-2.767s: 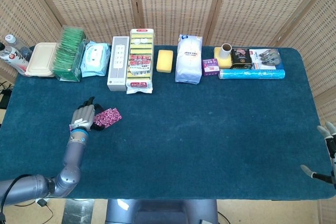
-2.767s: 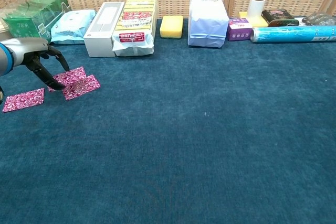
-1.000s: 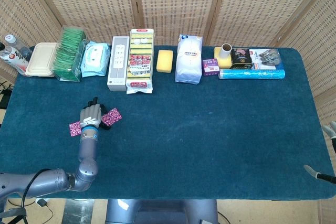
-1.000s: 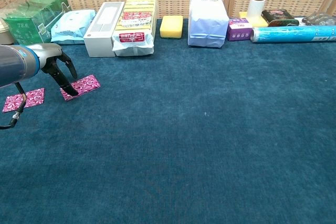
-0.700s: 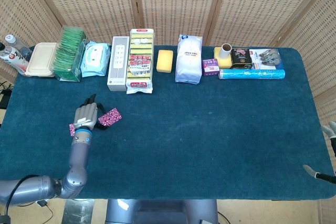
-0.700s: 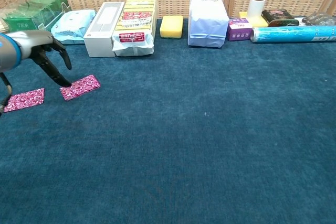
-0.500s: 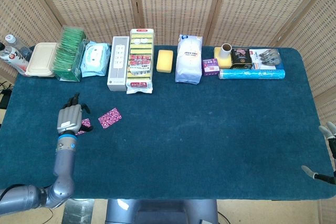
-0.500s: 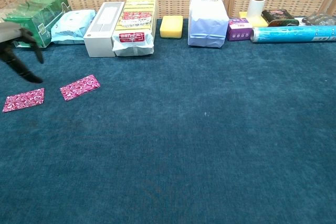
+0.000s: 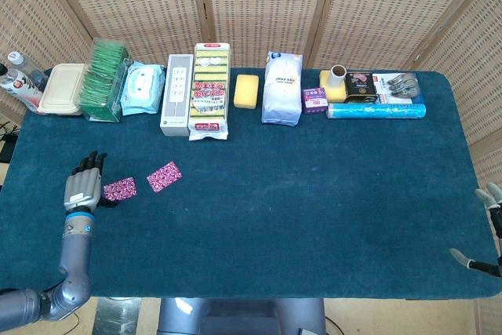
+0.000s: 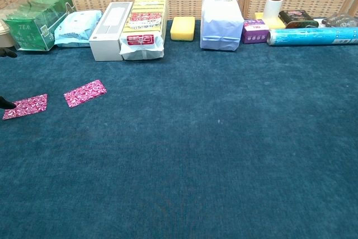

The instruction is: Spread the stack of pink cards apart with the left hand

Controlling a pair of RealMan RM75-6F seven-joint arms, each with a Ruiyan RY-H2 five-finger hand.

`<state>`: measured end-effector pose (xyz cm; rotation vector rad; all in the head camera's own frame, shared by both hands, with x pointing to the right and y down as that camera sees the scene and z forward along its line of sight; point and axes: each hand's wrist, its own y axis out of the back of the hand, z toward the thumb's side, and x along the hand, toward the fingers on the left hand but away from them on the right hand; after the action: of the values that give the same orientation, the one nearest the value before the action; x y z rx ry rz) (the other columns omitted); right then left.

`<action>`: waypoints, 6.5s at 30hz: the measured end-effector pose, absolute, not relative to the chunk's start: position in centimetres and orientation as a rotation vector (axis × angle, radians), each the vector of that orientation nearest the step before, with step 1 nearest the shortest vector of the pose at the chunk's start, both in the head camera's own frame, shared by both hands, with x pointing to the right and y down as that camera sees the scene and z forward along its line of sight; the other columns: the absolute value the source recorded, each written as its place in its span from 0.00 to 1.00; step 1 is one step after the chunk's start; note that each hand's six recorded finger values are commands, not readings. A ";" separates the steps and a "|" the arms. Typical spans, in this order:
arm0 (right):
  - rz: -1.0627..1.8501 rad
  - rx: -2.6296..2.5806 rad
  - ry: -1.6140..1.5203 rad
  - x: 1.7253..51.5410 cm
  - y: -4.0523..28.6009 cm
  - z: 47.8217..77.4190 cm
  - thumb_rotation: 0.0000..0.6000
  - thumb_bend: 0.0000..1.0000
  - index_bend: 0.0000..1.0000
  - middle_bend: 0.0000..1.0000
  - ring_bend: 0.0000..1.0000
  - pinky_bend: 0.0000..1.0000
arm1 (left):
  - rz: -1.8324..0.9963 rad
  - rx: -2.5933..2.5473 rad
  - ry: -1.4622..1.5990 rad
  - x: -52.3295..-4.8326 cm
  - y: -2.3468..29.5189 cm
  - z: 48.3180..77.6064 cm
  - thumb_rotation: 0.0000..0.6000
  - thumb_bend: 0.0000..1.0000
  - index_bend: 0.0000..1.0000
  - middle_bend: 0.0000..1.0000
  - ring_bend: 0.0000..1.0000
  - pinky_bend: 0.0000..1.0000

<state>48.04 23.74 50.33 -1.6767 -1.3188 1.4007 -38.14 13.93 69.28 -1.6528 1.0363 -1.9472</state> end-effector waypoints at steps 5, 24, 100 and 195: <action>1.399 -1.677 -1.322 48.1 23.8 50.3 1.00 0.00 0.06 0.00 0.00 0.00 | -1.967 -1.676 1.031 -37.9 14.1 70.2 1.00 0.12 0.09 0.00 0.00 0.13; 1.395 -1.679 -1.322 48.1 23.7 50.3 1.00 0.00 0.06 0.00 0.00 0.00 | -2.019 -1.664 0.988 -38.0 14.3 71.7 1.00 0.16 0.28 0.00 0.00 0.13; 1.395 -1.687 -1.322 48.0 23.7 50.3 1.00 0.00 0.06 0.00 0.00 0.00 | -1.993 -1.813 1.085 -34.6 12.8 71.3 1.00 0.21 0.38 0.00 0.00 0.13; 1.384 -1.706 -1.346 48.6 23.6 50.1 1.00 0.00 0.06 0.00 0.00 0.00 | -2.265 -1.700 1.181 -27.3 8.8 72.8 1.00 0.14 0.40 0.00 0.00 0.16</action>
<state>48.63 23.59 50.06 -1.7062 -1.3462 1.3838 -27.33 8.80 72.75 -1.7001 1.1812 -2.2650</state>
